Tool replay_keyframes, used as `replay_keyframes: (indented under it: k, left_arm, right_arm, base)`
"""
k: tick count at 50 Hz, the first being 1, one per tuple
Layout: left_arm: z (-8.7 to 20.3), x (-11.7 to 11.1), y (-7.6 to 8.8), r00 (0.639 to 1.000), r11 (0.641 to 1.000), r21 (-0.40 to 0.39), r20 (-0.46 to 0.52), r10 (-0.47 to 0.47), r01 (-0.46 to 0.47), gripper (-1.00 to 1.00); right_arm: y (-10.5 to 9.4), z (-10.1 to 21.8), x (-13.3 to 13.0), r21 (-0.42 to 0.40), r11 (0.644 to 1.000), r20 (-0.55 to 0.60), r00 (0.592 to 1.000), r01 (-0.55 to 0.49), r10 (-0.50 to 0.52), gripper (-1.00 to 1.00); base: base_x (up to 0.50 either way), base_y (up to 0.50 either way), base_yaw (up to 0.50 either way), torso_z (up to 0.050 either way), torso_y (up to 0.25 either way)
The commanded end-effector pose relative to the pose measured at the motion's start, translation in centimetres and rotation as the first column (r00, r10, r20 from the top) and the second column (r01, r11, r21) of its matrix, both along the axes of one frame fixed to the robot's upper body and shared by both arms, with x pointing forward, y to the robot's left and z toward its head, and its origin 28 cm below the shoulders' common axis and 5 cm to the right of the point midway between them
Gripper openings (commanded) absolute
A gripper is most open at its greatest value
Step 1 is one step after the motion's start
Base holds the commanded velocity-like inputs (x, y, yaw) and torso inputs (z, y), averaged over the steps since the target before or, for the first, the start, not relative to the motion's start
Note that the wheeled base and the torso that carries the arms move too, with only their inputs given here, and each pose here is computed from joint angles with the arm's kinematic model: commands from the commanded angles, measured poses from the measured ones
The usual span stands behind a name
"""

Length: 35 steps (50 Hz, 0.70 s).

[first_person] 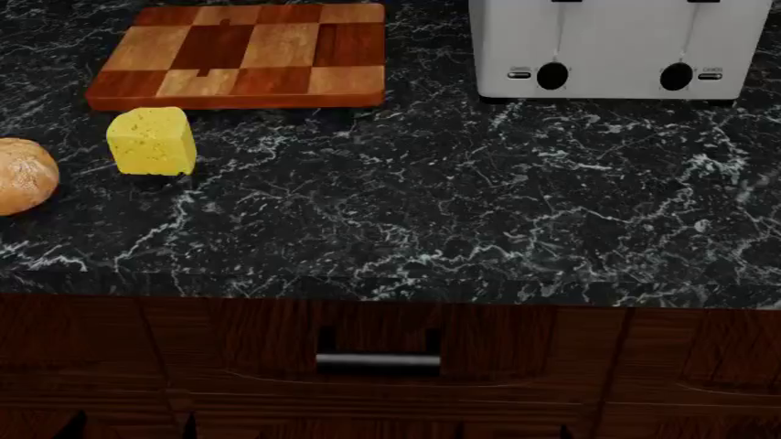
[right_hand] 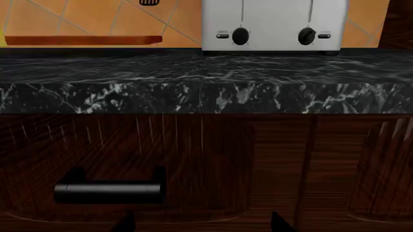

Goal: Place the bread and cheese on the cutting board.

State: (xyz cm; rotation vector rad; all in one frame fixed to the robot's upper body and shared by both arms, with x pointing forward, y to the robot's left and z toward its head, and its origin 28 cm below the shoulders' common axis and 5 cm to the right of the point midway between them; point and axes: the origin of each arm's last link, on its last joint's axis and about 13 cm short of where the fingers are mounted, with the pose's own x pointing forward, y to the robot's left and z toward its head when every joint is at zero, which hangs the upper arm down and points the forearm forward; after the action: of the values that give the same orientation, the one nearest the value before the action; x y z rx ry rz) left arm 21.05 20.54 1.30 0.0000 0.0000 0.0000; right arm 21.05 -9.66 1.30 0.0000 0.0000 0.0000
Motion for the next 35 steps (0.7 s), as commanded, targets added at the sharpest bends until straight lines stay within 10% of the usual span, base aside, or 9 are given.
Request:
replay_keyframes:
  k: [1, 35]
  left_arm:
    - [0.11, -0.06, -0.01, 1.000, 1.000, 0.000, 0.000, 0.000, 0.000, 1.00]
    - [-0.15, 0.02, 0.41, 1.000, 1.000, -0.011, 0.003, -0.006, 0.006, 1.00]
  right_arm:
    - [0.07, 0.09, -0.05, 0.000, 1.000, 0.000, 1.000, 0.000, 0.000, 1.00]
    - [0.25, -0.08, -0.07, -0.005, 1.000, -0.015, 0.999, -0.029, 0.029, 1.00]
  base:
    - [0.00, 0.00, 0.00, 0.000, 0.000]
    - [0.00, 0.00, 0.00, 0.008, 0.000]
